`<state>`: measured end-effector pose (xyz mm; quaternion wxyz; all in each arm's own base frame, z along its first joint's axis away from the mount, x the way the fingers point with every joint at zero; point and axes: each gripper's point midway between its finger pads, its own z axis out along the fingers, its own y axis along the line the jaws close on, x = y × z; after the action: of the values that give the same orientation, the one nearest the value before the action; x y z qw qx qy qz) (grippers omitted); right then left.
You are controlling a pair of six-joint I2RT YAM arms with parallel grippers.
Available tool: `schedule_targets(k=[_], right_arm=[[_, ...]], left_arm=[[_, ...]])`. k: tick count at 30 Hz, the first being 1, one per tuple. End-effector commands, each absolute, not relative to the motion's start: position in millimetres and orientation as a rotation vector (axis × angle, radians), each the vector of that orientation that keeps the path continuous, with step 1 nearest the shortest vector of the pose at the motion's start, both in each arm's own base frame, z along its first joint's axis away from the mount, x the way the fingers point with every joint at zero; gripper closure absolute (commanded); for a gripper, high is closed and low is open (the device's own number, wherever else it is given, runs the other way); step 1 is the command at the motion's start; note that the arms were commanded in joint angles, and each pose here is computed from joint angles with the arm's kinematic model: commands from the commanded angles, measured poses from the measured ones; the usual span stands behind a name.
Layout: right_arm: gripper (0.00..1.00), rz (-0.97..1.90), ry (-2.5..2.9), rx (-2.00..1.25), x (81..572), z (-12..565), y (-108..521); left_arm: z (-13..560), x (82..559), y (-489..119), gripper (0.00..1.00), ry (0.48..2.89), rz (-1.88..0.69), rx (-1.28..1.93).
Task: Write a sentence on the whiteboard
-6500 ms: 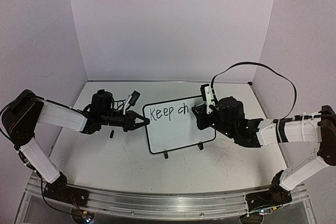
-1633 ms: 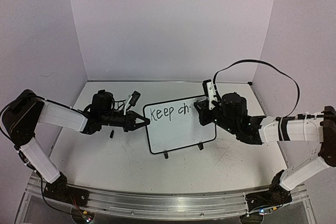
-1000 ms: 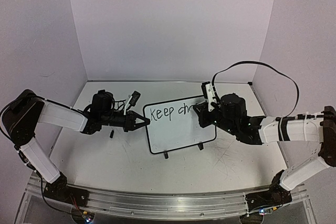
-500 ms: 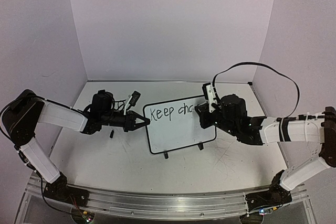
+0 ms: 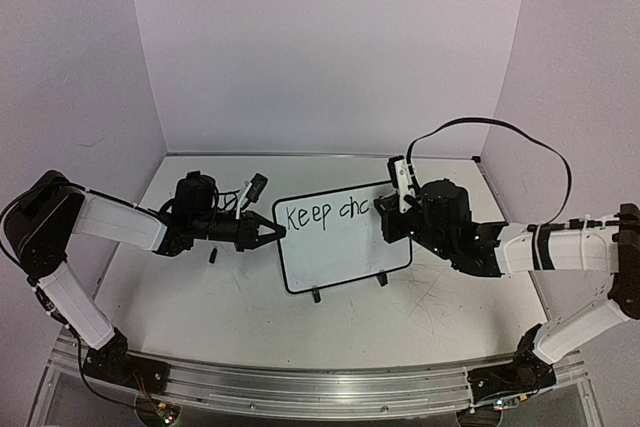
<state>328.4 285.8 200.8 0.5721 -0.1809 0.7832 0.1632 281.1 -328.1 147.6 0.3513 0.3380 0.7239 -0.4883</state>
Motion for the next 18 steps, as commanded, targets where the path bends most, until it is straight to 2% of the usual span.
schedule_targets(k=[1,18], right_arm=[[1.0,0.359,1.764,-0.363,341.2,230.0,284.6],[1.0,0.371,1.746,-0.359,345.0,236.5,289.7]], left_arm=[[149.7,299.3,-324.2,1.0,1.864,-1.13,0.862],[149.6,299.6,-325.7,1.0,1.863,-1.137,0.867]])
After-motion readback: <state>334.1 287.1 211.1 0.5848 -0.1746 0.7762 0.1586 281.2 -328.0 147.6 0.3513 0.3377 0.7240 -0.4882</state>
